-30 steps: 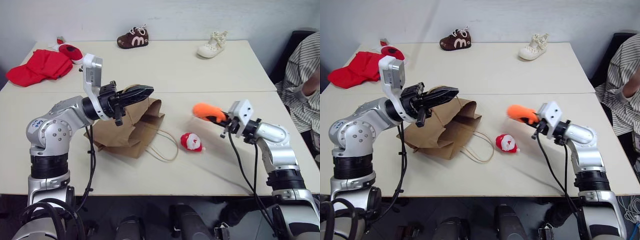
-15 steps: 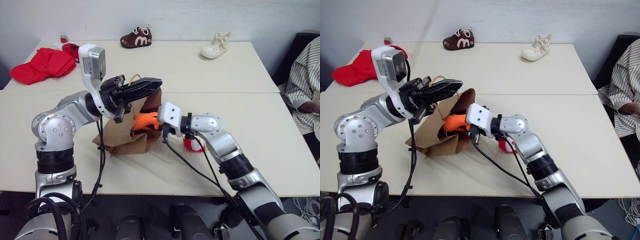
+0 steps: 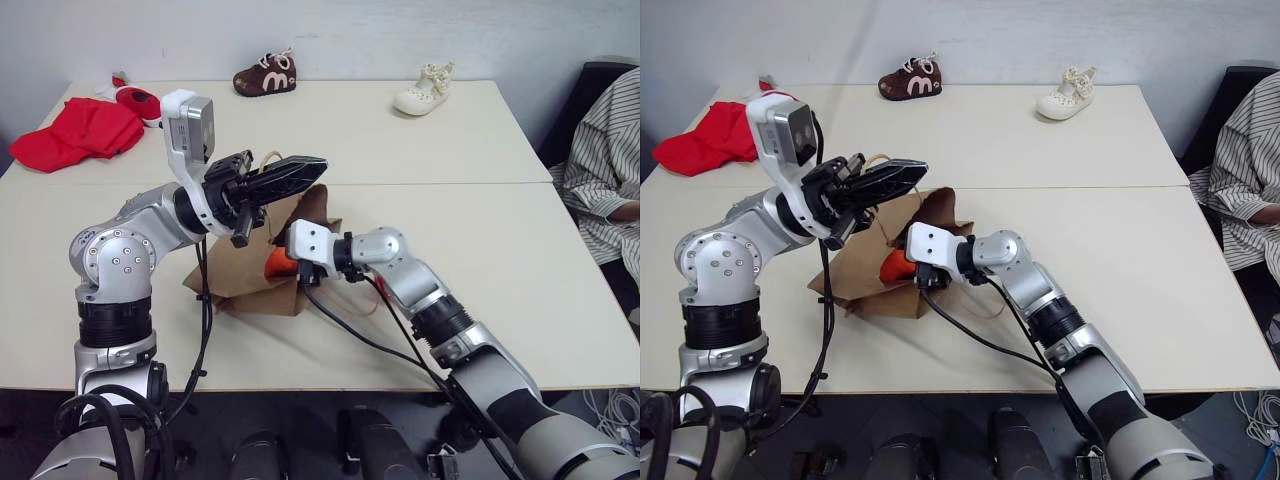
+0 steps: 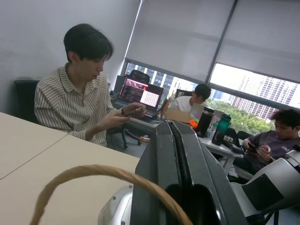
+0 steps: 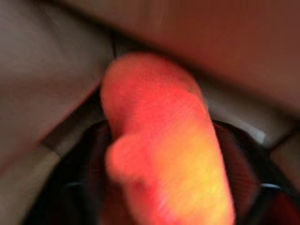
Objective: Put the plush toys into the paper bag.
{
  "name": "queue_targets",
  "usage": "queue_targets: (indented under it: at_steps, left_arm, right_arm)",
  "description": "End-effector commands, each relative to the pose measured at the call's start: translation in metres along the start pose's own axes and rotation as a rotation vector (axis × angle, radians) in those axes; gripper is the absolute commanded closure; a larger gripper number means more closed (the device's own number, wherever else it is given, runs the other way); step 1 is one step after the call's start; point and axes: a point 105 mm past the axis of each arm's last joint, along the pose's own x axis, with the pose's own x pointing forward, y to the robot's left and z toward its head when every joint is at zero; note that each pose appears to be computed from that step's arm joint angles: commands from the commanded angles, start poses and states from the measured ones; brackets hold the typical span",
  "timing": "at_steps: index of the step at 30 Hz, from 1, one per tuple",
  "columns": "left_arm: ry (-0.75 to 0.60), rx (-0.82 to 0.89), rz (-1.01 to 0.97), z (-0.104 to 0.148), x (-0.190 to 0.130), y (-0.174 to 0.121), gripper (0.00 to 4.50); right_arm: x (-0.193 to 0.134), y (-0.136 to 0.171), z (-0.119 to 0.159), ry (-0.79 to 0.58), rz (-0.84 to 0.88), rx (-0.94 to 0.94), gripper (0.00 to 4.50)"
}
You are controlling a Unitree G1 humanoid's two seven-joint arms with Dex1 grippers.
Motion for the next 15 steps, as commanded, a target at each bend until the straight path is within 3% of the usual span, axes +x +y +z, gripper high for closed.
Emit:
queue_targets:
  at_steps: [1, 5, 7, 15]
  left_arm:
    - [-0.002, 0.035, -0.001, 0.003, -0.002, -0.004, 4.5]
    - [0.007, 0.038, 0.007, 0.0, -0.004, -0.004, 4.5]
    - [0.011, 0.042, 0.009, -0.001, -0.004, -0.004, 4.5]
    - [0.01, 0.061, 0.026, -0.001, -0.007, -0.003, 4.5]
  right_arm:
    - [-0.038, -0.013, 0.028, -0.152, -0.011, -0.005, 0.12]
    - [-0.093, -0.01, 0.031, -0.292, -0.039, 0.114, 0.02]
    - [-0.127, -0.007, 0.024, -0.292, -0.122, 0.165, 0.02]
    - [-0.25, 0.037, -0.032, 0.004, -0.579, 0.254, 0.02]
